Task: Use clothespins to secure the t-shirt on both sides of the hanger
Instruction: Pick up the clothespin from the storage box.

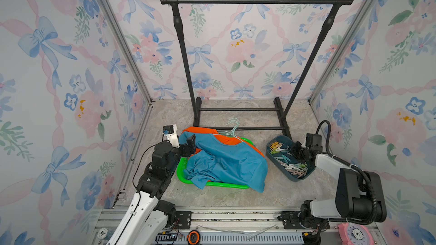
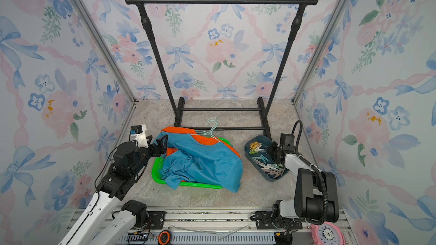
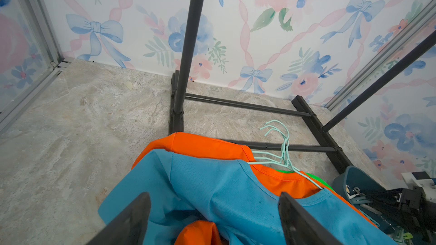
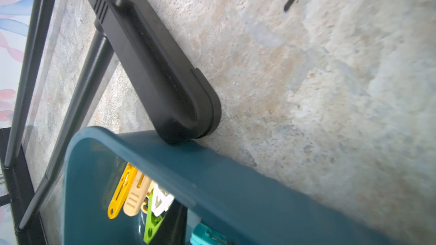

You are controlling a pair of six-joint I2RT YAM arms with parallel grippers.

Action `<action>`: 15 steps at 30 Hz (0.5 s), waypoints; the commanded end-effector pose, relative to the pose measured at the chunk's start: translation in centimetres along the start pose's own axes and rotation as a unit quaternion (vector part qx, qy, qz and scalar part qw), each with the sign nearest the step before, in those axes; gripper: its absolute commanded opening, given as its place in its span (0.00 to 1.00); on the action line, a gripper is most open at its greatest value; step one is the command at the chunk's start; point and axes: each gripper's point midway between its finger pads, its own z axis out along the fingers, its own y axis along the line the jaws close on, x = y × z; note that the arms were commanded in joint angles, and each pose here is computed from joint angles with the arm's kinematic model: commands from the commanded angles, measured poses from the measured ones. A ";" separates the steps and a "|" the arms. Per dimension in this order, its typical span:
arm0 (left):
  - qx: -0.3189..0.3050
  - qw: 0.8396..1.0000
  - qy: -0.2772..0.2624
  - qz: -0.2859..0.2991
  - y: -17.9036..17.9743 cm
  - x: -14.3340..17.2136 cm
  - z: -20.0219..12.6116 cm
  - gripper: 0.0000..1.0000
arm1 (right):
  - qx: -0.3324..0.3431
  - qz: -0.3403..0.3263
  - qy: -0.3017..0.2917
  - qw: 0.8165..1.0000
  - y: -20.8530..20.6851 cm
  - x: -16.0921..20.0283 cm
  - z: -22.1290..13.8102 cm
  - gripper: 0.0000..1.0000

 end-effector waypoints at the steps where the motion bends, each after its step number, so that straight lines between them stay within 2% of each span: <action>1: 0.003 1.000 0.009 0.010 0.0 0.7 0.2 0.87 | -0.011 -0.001 -0.003 1.000 0.6 0.0 -0.1 0.27; 11: 0.002 1.000 0.011 0.009 0.1 0.7 0.4 0.86 | -0.015 0.003 0.007 1.000 0.5 0.4 1.3 0.23; 15: 0.001 1.000 0.012 0.010 0.2 0.8 0.4 0.86 | -0.019 0.003 0.004 1.000 0.6 0.4 1.4 0.18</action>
